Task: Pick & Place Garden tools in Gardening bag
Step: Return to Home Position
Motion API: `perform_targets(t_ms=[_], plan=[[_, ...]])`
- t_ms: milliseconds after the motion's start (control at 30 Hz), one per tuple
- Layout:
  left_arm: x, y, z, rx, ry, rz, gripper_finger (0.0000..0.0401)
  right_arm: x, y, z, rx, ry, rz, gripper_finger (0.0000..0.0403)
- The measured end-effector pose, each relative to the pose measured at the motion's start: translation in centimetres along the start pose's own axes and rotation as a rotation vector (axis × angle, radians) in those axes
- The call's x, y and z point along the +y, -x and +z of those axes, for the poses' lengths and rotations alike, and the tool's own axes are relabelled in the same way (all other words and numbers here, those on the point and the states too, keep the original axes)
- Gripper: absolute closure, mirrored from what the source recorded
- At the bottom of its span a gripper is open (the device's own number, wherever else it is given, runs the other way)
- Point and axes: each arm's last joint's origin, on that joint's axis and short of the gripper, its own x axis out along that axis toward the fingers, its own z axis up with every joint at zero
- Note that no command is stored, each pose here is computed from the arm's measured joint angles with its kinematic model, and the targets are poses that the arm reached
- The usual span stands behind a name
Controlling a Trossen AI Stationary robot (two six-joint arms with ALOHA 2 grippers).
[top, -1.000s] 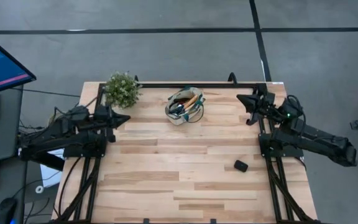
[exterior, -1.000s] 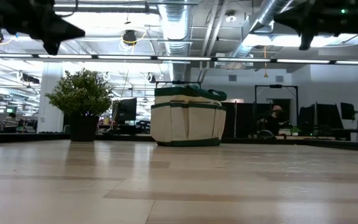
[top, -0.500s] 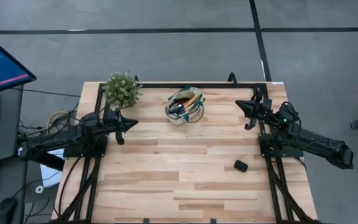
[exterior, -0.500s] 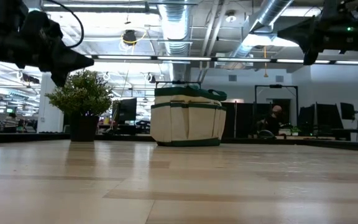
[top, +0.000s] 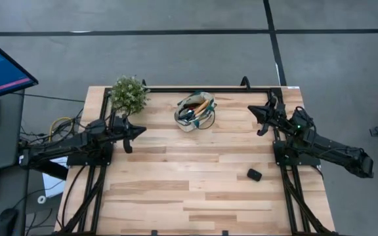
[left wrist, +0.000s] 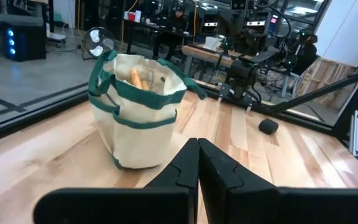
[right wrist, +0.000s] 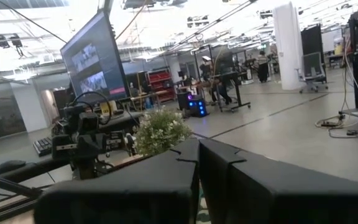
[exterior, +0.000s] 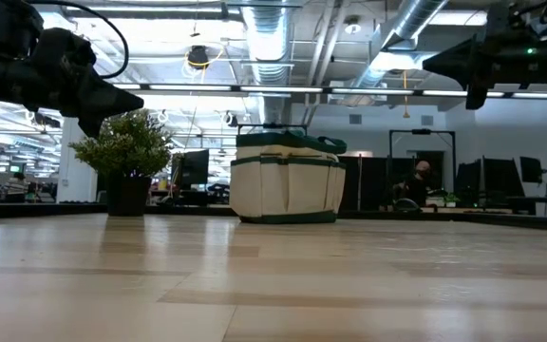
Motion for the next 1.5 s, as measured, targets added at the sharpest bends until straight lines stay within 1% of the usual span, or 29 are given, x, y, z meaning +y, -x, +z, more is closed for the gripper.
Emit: perform_targets(t_ms=[367, 1500], plan=[[-0.01, 0.0, 0.06, -0.006, 0.0, 0.001, 0.0387, -0.05, 0.0, -0.21, 0.022, 0.0, -0.005, 0.0403], [-0.01, 0.0, 0.06, -0.006, 0.0, 0.001, 0.0389, -0.04, 0.0, -0.19, 0.021, 0.0, -0.005, 0.0403]])
